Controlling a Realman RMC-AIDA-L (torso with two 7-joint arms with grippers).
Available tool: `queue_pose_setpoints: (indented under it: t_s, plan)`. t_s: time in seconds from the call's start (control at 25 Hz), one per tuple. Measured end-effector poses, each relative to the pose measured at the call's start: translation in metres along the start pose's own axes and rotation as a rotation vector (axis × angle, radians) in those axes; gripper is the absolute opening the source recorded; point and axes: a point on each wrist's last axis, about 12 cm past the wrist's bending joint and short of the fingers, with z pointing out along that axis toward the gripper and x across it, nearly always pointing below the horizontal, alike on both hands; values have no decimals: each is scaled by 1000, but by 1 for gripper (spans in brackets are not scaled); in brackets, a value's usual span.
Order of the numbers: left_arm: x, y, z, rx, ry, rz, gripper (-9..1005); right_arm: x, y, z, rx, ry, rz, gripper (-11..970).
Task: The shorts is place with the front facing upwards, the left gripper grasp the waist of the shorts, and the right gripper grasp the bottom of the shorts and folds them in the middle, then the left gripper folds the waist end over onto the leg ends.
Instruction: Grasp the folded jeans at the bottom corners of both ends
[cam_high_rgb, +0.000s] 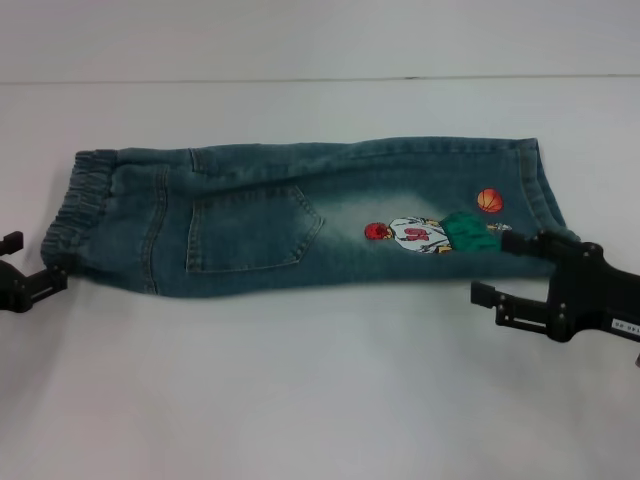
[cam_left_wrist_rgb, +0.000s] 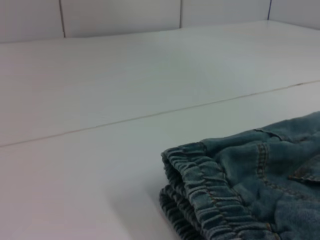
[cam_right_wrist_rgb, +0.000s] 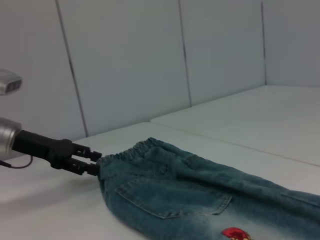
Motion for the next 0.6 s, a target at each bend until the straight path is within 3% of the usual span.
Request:
queue_pose_setpoints:
  t_s: [0.28,0.6]
  plan:
    - [-2,-6,7,52,32,37,787,0,0,0,-1,-2,20,855]
    - [-8,-12,14,96,41,70,516,-1,0,1,2,-3,34,856]
